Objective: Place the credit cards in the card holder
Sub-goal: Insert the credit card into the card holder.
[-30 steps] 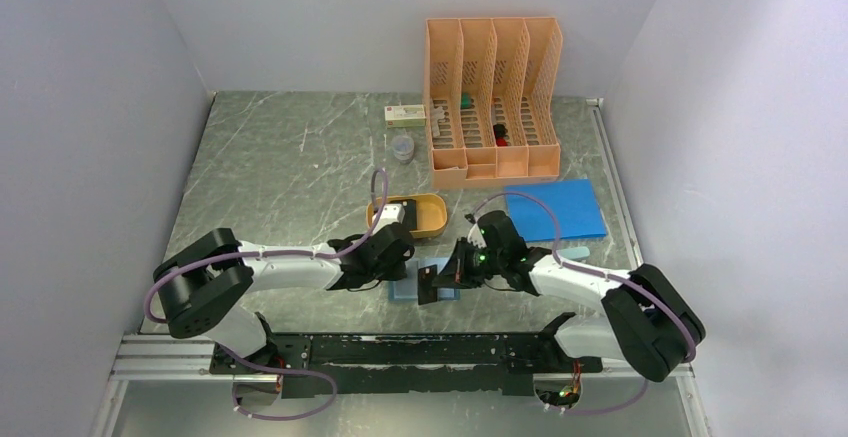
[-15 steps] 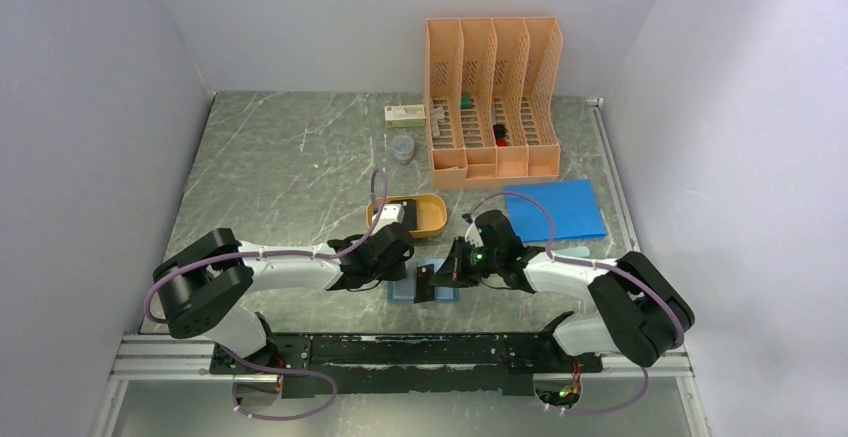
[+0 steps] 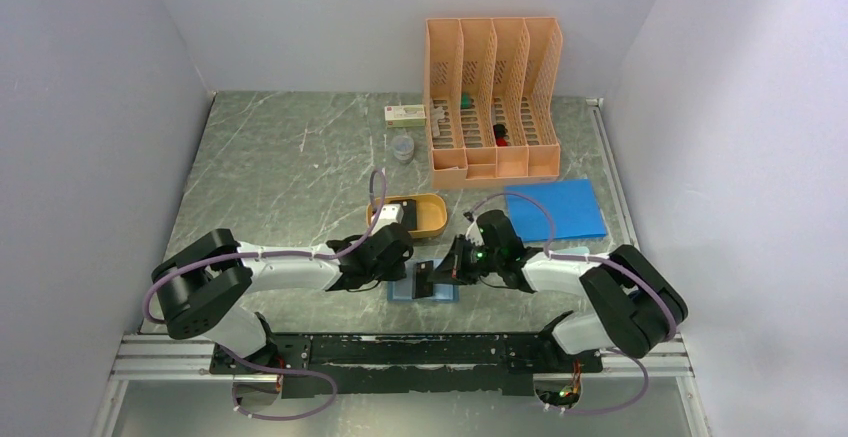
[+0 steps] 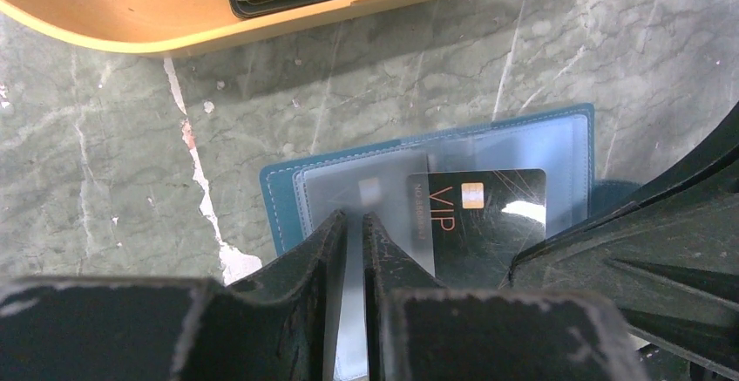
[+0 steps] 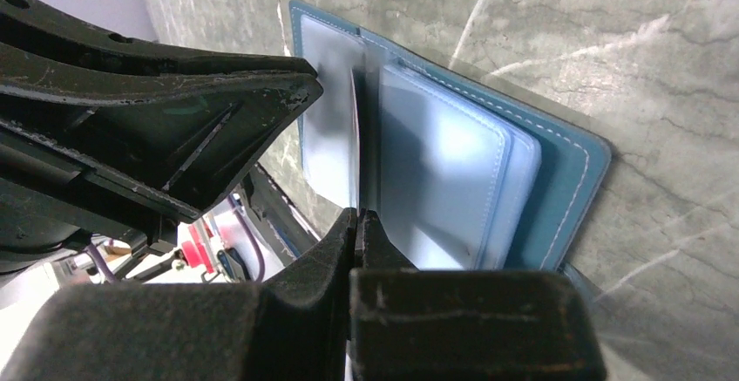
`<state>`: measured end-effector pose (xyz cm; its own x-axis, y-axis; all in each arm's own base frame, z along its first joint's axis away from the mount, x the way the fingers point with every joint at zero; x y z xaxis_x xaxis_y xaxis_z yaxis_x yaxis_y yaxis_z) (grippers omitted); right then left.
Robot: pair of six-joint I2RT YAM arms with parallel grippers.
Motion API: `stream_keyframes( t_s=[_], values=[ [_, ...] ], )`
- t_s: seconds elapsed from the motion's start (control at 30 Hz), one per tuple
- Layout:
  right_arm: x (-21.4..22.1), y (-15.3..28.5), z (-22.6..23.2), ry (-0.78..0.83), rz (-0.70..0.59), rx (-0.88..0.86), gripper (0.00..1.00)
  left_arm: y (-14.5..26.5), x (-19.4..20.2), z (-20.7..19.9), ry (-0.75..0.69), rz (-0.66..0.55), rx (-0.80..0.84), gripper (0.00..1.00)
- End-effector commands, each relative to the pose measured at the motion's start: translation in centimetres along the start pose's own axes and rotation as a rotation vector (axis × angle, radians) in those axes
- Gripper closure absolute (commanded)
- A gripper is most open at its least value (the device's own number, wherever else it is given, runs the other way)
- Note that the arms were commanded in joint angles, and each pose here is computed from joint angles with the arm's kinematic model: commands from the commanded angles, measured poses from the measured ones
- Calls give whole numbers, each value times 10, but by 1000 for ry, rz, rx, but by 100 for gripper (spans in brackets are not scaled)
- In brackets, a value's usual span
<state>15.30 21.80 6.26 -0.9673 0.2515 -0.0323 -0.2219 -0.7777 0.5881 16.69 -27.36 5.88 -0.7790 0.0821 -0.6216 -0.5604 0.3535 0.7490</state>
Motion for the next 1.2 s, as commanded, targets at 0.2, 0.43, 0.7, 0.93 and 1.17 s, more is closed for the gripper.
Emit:
stream_keyframes(
  t_s=[0.2, 0.43, 0.7, 0.93, 1.17],
  values=[
    [6, -8, -5, -33, 16, -21, 100, 2, 29, 21, -26, 112, -61, 80],
    [9, -12, -8, -97, 0, -43, 100, 7, 24, 20, -21, 98, -54, 79],
    [7, -10, -13, -122, -38, -16, 100, 8, 28, 25, -19, 101, -63, 80],
    [6, -12, -13, -126, -45, -19, 100, 9, 29, 26, -20, 100, -64, 80],
    [10, -16, -7, -95, 0, -31, 100, 8, 29, 25, -16, 100, -63, 80]
  ],
)
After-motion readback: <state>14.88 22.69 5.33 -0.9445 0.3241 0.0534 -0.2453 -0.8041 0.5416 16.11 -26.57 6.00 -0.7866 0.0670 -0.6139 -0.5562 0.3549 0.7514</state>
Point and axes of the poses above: each gripper's point midway between its finger pads, its own y axis back along the fingers, its own z axis along the line the jaws close on, x = y × z, the point moved 5 cm from there along y, back along the fingers, and after that the axes turned 9 degrees about -y, right-handed, at the moved point
